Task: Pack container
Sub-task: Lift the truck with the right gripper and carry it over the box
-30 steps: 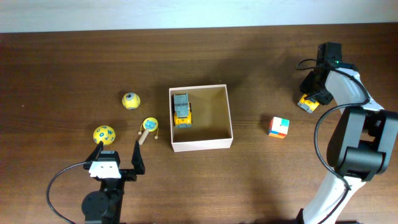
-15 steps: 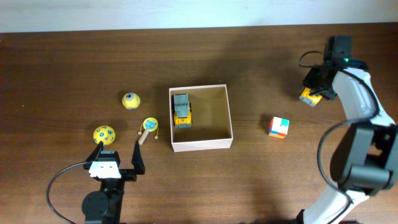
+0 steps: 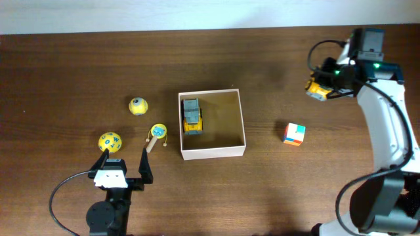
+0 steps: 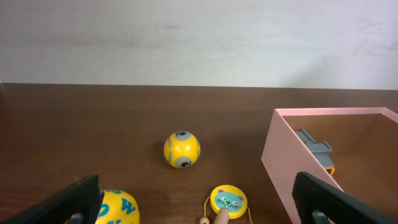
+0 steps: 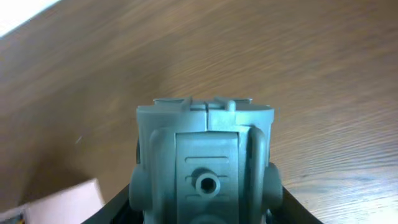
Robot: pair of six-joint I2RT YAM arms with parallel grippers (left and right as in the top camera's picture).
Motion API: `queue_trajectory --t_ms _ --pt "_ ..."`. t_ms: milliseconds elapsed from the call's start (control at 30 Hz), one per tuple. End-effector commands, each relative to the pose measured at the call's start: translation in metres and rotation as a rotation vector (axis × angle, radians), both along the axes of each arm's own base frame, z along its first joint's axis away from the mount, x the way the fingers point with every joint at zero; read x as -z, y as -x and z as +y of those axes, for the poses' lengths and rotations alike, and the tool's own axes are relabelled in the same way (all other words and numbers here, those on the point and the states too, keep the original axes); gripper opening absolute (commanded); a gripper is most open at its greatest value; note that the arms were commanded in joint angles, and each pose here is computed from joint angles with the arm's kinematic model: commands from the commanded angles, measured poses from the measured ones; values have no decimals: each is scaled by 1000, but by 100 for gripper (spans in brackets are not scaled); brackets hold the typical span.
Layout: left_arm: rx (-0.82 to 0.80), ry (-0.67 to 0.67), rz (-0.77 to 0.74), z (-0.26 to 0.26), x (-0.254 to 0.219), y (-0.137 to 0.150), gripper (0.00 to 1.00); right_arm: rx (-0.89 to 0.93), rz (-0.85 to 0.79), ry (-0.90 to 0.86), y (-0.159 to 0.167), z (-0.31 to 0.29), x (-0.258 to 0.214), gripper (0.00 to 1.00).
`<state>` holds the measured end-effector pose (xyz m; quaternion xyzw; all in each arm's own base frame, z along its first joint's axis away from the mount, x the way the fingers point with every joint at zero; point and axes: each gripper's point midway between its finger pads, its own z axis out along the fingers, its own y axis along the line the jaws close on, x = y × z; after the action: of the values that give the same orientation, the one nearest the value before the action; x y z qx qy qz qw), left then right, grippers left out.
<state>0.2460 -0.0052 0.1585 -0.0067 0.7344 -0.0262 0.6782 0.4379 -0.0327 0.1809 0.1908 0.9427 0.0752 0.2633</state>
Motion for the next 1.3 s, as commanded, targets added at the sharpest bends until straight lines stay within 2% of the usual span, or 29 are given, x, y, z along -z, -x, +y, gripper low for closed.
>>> queue_trajectory --t_ms 0,267,533,800,1267 --pt "10 -15 -2 -1 2 0 99 -130 -29 -14 7 47 -16 45" --pt "10 -15 -2 -1 2 0 99 -354 -17 -16 24 142 -15 45" --pt "10 -15 -1 -1 2 0 99 -523 -14 -7 49 212 -14 45" --pt "10 -15 -2 -1 2 0 99 -530 16 43 56 238 3 45" --pt "10 -15 -2 -1 2 0 99 -491 84 70 35 246 57 45"
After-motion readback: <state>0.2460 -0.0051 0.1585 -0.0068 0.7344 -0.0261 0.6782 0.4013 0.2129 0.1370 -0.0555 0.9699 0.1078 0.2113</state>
